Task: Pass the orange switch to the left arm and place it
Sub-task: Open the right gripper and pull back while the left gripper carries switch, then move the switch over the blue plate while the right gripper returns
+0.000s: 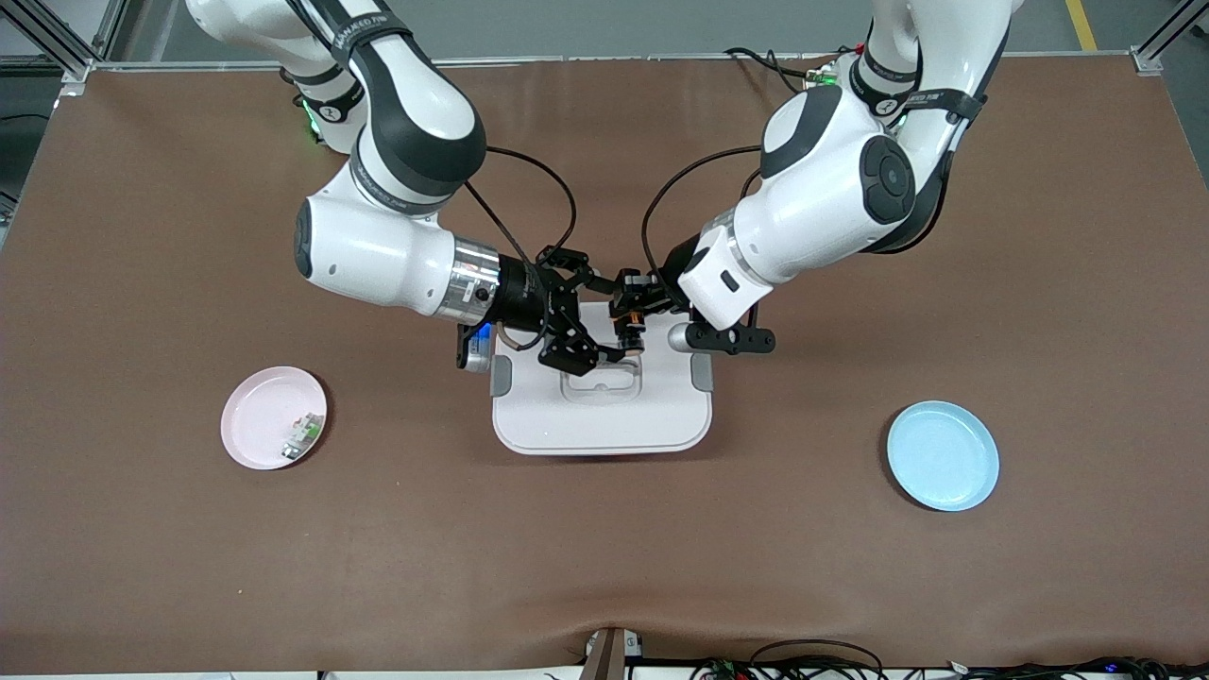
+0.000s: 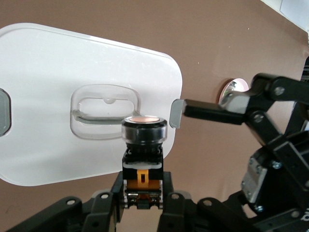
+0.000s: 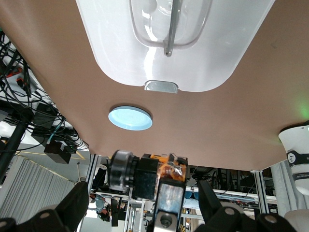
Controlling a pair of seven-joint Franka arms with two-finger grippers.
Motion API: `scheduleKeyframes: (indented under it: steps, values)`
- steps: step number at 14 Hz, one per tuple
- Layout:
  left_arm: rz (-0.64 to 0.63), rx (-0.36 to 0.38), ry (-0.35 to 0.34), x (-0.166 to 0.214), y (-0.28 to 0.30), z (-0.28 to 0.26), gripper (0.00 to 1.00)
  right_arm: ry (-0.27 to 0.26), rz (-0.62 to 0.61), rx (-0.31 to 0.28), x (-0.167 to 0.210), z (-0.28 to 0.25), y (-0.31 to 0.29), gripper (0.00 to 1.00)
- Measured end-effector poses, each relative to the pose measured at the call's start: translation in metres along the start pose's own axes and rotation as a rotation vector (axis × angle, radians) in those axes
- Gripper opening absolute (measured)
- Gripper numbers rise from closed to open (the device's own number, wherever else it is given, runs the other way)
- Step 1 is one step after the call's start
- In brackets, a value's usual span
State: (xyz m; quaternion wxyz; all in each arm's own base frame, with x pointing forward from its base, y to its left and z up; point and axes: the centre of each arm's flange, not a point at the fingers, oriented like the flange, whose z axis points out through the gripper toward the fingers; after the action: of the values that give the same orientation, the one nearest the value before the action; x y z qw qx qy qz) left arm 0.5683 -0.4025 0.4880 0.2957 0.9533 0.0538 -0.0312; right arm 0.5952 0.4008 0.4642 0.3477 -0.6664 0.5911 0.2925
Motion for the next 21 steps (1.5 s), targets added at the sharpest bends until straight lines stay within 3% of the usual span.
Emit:
scheduleKeyframes:
  steps: [4, 7, 9, 12, 15, 17, 19, 21]
  values:
    - [0.066, 0.135, 0.008, 0.004, -0.015, 0.0, 0.33, -0.014, -0.025, -0.059, 0.012, -0.019, -0.007, 1.0]
    - [0.129, 0.193, 0.028, 0.02, -0.036, -0.011, 0.33, 0.003, -0.218, -0.188, 0.025, -0.048, -0.007, 1.0]
    - [0.177, 0.217, 0.0, 0.032, -0.057, -0.022, 0.33, 0.069, -0.382, -0.302, 0.04, -0.071, -0.002, 1.0]
    - [0.258, 0.271, -0.041, 0.051, -0.097, -0.046, 0.33, 0.223, -0.644, -0.515, 0.059, -0.094, 0.013, 1.0]
    - [0.341, 0.328, -0.078, 0.062, -0.132, -0.067, 0.33, 0.355, -0.833, -0.686, 0.073, -0.109, 0.021, 1.0]
    - [0.397, 0.343, -0.096, 0.07, -0.157, -0.079, 0.33, 0.406, -0.924, -0.759, 0.082, -0.121, 0.023, 1.0]
    - [0.49, 0.352, -0.126, 0.081, -0.192, -0.089, 0.33, 0.411, -0.998, -0.795, 0.098, -0.146, 0.025, 1.0]
    - [0.599, 0.412, -0.16, 0.09, -0.228, -0.099, 0.33, 0.435, -1.054, -0.83, 0.118, -0.183, 0.028, 1.0]
